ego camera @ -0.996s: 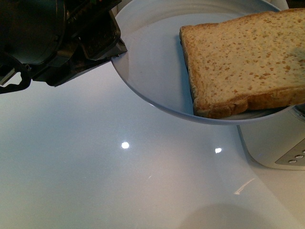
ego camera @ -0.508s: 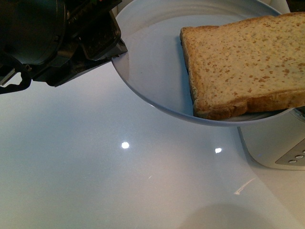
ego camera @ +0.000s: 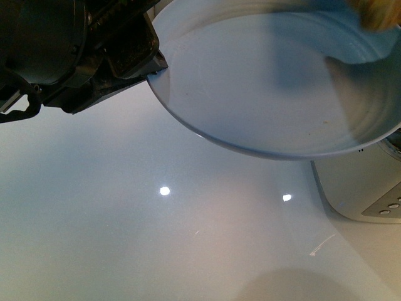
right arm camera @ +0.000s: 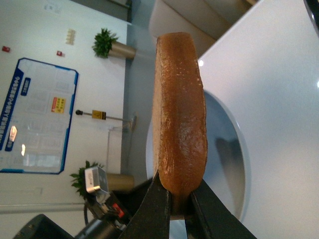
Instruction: Left arm holds plate, right arm toasts bread
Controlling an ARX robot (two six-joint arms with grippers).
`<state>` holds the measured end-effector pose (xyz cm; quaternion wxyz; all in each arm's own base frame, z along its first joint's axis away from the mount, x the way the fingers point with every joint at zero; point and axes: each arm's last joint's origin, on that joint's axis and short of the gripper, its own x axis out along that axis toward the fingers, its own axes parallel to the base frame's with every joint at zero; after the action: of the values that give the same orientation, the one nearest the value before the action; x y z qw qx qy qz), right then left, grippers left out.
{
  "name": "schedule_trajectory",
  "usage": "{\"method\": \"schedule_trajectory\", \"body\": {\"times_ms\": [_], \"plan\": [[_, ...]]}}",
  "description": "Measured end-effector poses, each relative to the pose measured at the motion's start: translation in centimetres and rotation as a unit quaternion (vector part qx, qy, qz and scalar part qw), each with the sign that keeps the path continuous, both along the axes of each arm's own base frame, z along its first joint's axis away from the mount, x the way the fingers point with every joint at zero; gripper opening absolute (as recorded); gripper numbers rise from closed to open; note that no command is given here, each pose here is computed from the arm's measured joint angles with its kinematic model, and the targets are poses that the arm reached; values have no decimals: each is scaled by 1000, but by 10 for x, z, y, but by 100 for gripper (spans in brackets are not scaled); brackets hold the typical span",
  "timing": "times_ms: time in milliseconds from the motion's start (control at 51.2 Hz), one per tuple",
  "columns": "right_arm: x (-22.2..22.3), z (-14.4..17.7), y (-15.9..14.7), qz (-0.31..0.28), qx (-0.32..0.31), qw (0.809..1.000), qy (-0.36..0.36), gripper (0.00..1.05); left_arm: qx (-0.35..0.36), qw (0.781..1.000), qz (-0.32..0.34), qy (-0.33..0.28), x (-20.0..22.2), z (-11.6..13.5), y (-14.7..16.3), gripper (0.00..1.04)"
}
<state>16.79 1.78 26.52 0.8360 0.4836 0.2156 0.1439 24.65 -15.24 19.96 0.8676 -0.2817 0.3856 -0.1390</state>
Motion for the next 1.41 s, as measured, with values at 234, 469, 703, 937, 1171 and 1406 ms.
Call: {"method": "schedule_trajectory", "body": {"times_ms": [234,469,703,937,1171,1406], "plan": [[2,40,-22,-70,-88,992,-54,3,0,1000,0,0,0,0,0,3],[16,51,-28,-122,-265,951,-98,3,0,1000,0,0,0,0,0,3],[47,18,-10,-103,-428,892,-103,3,0,1000,0,0,0,0,0,3],[63,-10,-3,-88,-467,876,-74,3,0,1000,0,0,0,0,0,3],[79,-30,-3,-87,-490,866,-44,3,0,1000,0,0,0,0,0,3],[86,-41,-2,-83,-496,864,-29,3,0,1000,0,0,0,0,0,3]]}}
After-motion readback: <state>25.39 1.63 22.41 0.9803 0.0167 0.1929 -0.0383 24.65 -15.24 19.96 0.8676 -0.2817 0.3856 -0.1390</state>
